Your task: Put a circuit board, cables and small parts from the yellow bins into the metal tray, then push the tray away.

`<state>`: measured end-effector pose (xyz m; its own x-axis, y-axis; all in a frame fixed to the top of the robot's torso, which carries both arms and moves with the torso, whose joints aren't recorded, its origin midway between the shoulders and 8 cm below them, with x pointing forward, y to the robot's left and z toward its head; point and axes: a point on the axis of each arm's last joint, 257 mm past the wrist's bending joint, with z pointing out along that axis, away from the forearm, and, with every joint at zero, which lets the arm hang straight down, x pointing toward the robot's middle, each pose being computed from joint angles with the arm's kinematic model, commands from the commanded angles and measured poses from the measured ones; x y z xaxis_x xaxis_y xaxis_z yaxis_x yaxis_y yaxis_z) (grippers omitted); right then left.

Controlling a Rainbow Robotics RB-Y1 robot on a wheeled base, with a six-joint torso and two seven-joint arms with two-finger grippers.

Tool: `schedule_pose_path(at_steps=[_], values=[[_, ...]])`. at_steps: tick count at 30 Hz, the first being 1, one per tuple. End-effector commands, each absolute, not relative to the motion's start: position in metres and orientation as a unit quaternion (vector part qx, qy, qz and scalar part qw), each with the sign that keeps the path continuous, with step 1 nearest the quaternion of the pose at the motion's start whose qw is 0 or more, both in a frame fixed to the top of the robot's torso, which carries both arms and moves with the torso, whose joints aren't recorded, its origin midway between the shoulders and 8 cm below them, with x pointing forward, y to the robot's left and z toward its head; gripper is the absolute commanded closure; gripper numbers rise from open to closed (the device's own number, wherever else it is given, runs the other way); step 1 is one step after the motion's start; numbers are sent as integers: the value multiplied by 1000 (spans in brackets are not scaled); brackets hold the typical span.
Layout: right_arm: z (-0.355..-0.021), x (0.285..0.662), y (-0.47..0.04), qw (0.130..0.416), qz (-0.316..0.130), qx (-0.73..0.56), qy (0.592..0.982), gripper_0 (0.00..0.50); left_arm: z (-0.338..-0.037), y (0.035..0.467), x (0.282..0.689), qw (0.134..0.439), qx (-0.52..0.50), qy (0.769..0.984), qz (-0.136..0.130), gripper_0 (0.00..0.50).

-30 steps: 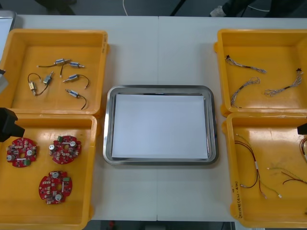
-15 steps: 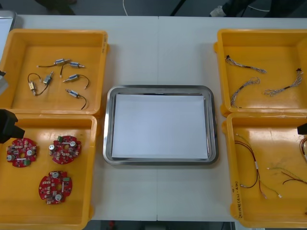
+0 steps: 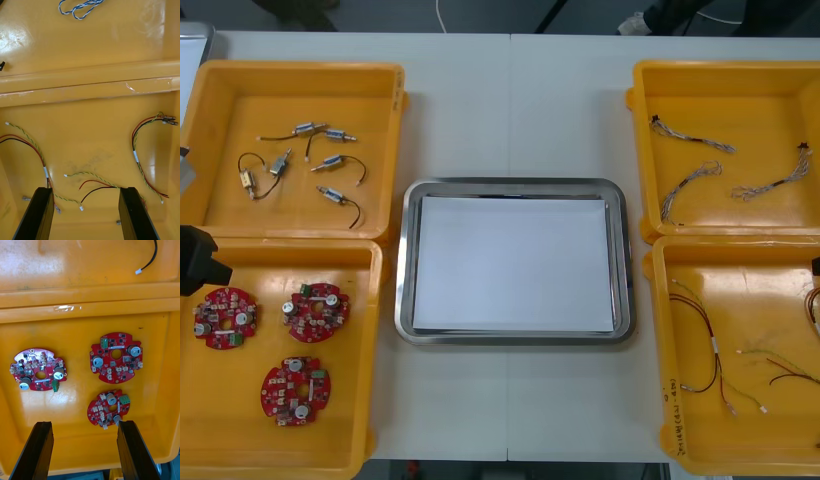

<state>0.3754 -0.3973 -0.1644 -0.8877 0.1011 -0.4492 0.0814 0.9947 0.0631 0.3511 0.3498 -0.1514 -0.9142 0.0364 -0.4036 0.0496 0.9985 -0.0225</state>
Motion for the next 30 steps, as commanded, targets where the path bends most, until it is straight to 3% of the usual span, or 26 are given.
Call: schedule_pose_path(at_steps=[1, 16, 24, 30], values=[[-160, 361, -426, 226, -9, 40, 973, 0, -162, 354, 354, 219, 24, 975, -22, 0], [-172, 332, -453, 204, -21, 52, 977, 0, -196, 364, 364, 213, 1, 977, -31, 0], [-181, 320, -462, 187, -31, 53, 980, 0, -215, 371, 358, 207, -8, 978, -21, 0], [-186, 332, -461, 205, -42, 34, 977, 0, -234, 372, 360, 215, -13, 976, -29, 0]])
